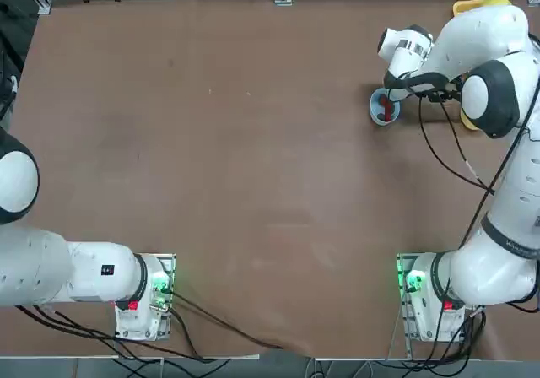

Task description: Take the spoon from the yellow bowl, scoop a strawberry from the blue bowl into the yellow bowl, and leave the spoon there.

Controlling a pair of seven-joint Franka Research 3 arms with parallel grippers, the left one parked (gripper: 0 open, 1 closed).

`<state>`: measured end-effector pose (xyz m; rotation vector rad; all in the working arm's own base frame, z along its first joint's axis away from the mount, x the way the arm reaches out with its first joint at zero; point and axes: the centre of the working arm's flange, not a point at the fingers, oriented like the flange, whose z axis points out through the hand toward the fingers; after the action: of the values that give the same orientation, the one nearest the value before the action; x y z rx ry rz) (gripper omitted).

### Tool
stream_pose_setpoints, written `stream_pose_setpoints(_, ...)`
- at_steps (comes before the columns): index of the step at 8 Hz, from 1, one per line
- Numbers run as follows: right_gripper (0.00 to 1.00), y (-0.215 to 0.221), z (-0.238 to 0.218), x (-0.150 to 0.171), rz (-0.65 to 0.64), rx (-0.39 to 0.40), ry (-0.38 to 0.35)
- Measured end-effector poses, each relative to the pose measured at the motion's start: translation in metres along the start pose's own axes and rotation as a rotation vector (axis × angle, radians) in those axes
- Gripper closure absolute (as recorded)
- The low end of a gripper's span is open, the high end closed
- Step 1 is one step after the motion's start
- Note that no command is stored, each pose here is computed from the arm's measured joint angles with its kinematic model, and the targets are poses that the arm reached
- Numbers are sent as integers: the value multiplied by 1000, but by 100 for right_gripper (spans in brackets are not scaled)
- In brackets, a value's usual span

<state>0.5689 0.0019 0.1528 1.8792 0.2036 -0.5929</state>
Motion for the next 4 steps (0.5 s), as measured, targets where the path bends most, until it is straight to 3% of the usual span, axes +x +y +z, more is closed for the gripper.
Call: stream_pose_setpoints(4,86,-4,14,7,85,23,-3)
